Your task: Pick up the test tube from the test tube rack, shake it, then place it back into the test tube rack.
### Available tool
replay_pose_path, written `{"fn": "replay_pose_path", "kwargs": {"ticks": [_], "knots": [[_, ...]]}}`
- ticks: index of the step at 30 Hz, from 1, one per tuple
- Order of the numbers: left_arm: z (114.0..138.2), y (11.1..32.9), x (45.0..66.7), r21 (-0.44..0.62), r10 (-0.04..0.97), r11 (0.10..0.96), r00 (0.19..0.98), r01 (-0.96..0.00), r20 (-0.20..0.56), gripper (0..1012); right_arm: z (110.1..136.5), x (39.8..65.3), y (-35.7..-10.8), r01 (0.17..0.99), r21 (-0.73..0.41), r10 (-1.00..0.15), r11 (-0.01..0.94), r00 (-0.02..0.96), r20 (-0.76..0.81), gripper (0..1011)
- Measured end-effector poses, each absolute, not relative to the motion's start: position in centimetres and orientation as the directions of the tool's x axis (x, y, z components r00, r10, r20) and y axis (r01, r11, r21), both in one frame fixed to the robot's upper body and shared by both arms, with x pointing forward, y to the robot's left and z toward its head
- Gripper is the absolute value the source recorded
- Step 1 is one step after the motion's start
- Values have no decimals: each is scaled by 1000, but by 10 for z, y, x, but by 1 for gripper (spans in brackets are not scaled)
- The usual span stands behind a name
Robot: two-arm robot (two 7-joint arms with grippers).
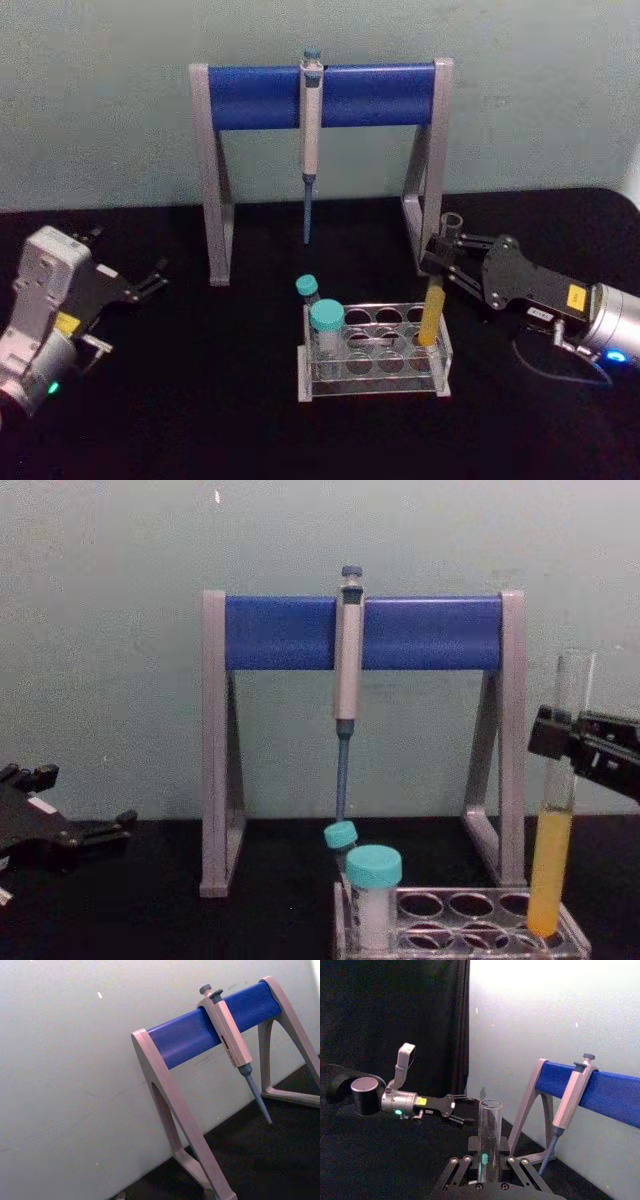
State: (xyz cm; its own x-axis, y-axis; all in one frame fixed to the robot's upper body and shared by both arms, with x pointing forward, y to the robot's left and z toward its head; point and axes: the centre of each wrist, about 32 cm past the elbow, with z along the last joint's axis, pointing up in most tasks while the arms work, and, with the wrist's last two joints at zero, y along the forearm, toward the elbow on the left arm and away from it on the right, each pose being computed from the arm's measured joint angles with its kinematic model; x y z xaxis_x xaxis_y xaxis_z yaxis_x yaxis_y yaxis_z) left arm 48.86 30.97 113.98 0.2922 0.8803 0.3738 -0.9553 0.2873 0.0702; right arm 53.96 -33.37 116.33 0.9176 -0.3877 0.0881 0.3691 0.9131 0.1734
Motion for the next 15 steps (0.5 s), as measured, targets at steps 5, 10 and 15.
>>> {"fn": "replay_pose_path", "kwargs": {"ticks": [5, 10, 15], "knots": [[1140, 310, 489, 70, 880, 287, 292, -955, 374, 1001, 1160, 542, -334, 371, 171, -389, 913, 918, 82, 232], [1140, 310, 489, 70, 880, 287, 292, -955, 374, 1001, 1154, 545, -334, 373, 161, -388, 914, 919, 73, 232], [1140, 310, 489, 70, 880, 287, 292, -955, 374, 1001, 1149, 546, -334, 374, 152, -386, 915, 920, 63, 232]]}}
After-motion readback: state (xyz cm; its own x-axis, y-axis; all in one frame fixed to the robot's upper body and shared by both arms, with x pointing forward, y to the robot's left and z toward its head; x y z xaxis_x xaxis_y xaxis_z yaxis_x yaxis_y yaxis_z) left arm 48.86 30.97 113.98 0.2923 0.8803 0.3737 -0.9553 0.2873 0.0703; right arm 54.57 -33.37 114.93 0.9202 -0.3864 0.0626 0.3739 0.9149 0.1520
